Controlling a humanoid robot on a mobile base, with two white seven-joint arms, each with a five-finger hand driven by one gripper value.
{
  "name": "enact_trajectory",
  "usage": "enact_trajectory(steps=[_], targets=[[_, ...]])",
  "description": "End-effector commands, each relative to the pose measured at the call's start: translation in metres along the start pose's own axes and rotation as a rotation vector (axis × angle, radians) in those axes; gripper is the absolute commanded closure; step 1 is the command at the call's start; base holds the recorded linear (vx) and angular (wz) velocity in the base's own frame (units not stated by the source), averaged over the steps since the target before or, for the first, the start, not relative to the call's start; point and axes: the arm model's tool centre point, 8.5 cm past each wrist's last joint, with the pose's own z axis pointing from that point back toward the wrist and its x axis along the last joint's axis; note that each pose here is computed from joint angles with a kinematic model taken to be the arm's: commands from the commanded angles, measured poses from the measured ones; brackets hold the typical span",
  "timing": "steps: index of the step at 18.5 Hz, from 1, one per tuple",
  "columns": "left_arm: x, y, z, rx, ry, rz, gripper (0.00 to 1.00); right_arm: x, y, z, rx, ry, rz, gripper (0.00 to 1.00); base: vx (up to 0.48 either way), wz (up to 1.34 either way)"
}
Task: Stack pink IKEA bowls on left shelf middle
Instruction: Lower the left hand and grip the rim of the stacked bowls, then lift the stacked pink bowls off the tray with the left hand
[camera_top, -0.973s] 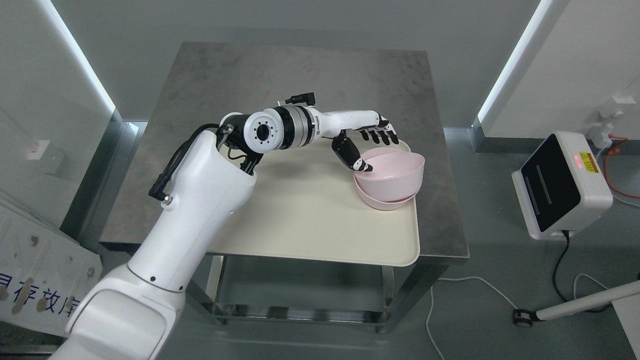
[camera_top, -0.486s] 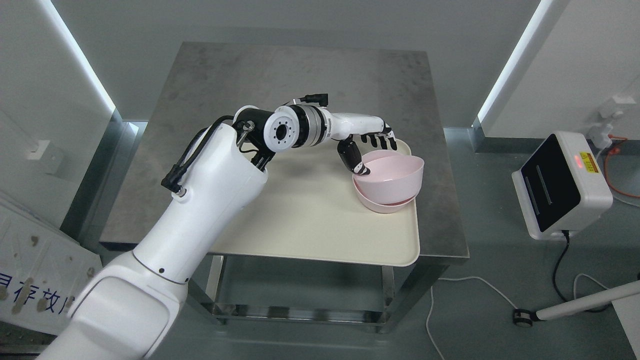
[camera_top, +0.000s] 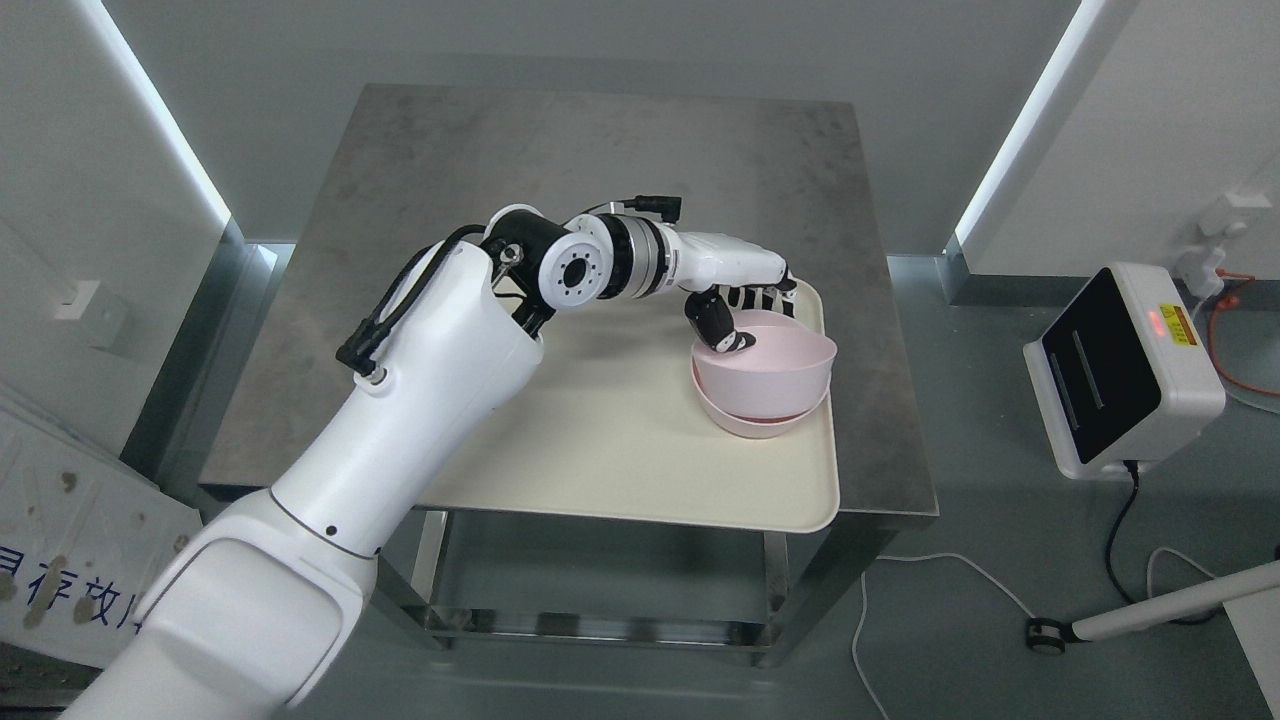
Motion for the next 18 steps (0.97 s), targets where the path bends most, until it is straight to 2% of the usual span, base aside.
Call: enact_trajectory(steps=[1, 4, 10, 18], targets=[[-0.026, -0.012, 0.000, -0.032, 0.020, 0.017, 1.00, -0.007, -0.011, -0.001, -0.018, -0.005, -0.013, 0.00, 0.000, 0.00], [-0.032, -0.002, 0.011, 0.017, 0.009, 0.039, 1.00, -0.007, -0.011, -0.001, -0.018, -0.004, -0.013, 0.00, 0.000, 0.00], [-0.038, 0.046, 0.047, 0.141, -0.006, 0.040, 1.00, -0.007, -0.011, -0.001, -0.018, -0.005, -0.013, 0.00, 0.000, 0.00], [-0.037, 0.080, 0.081, 0.215, -0.015, 0.034, 0.99, -0.007, -0.011, -0.001, -0.018, -0.005, -0.013, 0.00, 0.000, 0.00]])
